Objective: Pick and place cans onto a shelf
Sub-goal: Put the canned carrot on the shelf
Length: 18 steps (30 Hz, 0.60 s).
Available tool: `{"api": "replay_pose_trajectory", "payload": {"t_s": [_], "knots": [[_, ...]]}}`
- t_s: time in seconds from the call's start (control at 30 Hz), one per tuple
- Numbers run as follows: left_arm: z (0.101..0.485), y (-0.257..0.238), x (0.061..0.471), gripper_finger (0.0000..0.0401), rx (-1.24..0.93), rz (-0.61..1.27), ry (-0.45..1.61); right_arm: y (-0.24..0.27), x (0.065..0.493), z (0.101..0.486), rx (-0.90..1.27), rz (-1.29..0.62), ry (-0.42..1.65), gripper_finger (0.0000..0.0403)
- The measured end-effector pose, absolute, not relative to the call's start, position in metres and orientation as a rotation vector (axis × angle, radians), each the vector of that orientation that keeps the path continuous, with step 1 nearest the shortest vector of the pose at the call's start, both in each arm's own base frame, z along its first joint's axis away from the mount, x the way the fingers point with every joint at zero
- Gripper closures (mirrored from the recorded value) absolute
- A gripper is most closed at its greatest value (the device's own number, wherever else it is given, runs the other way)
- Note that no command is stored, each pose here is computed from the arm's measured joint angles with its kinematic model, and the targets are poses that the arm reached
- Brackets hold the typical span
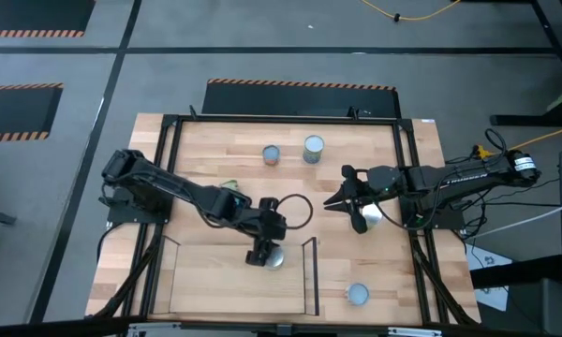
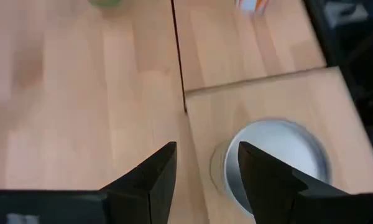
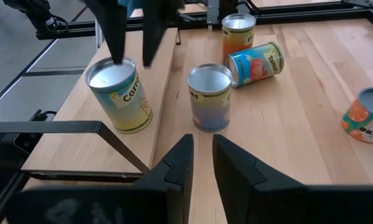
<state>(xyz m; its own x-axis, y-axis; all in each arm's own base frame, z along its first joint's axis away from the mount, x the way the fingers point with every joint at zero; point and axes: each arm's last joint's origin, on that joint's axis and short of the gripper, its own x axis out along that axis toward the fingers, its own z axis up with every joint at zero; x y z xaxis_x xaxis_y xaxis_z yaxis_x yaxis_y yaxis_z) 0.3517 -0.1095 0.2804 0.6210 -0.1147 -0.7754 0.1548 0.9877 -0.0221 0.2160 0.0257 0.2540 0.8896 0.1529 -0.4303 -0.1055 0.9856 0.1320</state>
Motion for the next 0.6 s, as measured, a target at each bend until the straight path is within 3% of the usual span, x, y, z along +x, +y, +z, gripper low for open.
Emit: {"api": "replay_pose_trajectory", "payload": {"t_s": [0.6], "knots": [[0.2719,-0.1107,0.3509,0.0236,-0.032,-0.151,0.962,0.0257,0.2160,0.2539,0.081,0.141,0.454,0.0338]]}}
